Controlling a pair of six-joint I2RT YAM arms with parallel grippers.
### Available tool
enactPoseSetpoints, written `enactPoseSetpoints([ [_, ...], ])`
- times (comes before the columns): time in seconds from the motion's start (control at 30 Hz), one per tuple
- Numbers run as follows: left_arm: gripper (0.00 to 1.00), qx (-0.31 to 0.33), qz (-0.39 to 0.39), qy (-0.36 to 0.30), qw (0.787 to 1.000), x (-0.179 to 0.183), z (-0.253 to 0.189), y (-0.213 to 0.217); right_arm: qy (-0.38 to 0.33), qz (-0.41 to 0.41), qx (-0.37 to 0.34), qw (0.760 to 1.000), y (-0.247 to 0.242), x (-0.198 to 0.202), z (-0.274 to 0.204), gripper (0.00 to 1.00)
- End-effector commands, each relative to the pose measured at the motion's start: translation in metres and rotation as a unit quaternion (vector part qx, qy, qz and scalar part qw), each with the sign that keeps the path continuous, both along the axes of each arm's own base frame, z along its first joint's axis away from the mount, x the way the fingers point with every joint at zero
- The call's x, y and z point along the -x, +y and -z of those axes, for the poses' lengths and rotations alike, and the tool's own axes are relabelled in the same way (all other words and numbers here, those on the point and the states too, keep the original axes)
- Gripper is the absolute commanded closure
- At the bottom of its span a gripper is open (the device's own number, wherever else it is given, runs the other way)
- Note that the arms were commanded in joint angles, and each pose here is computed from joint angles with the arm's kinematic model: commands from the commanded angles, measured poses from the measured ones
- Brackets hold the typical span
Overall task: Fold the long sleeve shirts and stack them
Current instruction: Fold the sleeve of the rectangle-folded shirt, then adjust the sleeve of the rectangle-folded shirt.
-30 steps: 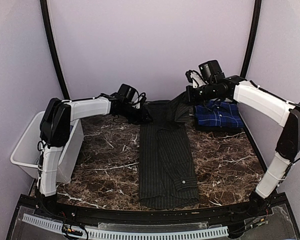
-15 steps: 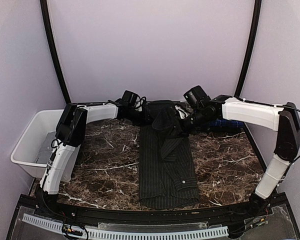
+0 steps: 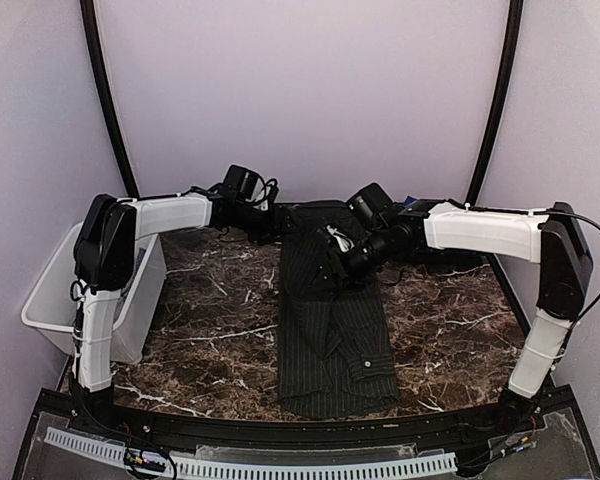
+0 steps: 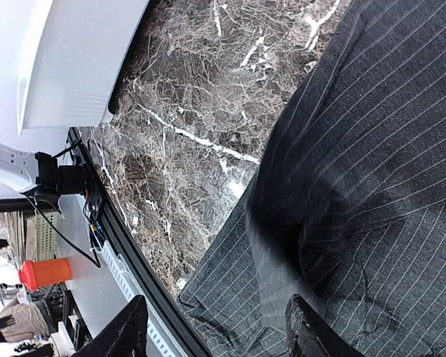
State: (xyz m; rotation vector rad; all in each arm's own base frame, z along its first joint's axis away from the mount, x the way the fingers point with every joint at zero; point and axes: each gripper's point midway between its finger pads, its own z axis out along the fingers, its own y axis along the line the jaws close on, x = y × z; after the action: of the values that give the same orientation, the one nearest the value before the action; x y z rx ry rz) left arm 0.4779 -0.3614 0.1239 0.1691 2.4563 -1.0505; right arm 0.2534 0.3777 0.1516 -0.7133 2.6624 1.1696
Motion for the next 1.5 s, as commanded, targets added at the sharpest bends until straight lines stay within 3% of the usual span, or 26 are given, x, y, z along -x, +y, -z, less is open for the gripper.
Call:
enactPoseSetpoints([
  [0.0,0.39,0.003,-0.003,-0.014,1.0,0.009,-0.031,0.012,-0.03,0.002,-0.014,0.999,0.006,-0.003,-0.01,0.39],
  [0.23,0.4,0.021,0.043,0.013,0.999,0.056,-0.045,0.017,-0.032,0.042,0.032,0.998,-0.013,-0.003,0.022,0.56],
  [0.33,0.44,0.008,0.05,0.035,0.998,0.08,-0.032,0.025,-0.026,0.041,0.041,0.998,-0.013,0.006,0.035,0.62],
  [0.6,0.49,-0.071,0.069,0.082,0.992,0.148,0.012,0.054,-0.027,0.019,0.059,0.998,0.01,0.032,0.059,0.63],
  [0.8,0.52,-0.088,0.097,0.123,0.984,0.196,0.046,0.071,-0.022,0.04,0.067,0.997,0.015,0.031,0.076,0.7],
  [0.9,0.51,-0.084,0.117,0.147,0.979,0.216,0.059,0.071,-0.02,0.058,0.072,0.996,0.015,0.027,0.085,0.71],
  [1.07,0.51,-0.129,0.142,0.167,0.967,0.241,0.084,0.068,-0.006,0.079,0.064,0.995,0.017,0.024,0.101,0.68],
  [1.47,0.57,-0.211,0.131,0.177,0.952,0.25,0.108,0.08,-0.005,0.133,0.05,0.99,0.01,0.01,0.115,0.65],
])
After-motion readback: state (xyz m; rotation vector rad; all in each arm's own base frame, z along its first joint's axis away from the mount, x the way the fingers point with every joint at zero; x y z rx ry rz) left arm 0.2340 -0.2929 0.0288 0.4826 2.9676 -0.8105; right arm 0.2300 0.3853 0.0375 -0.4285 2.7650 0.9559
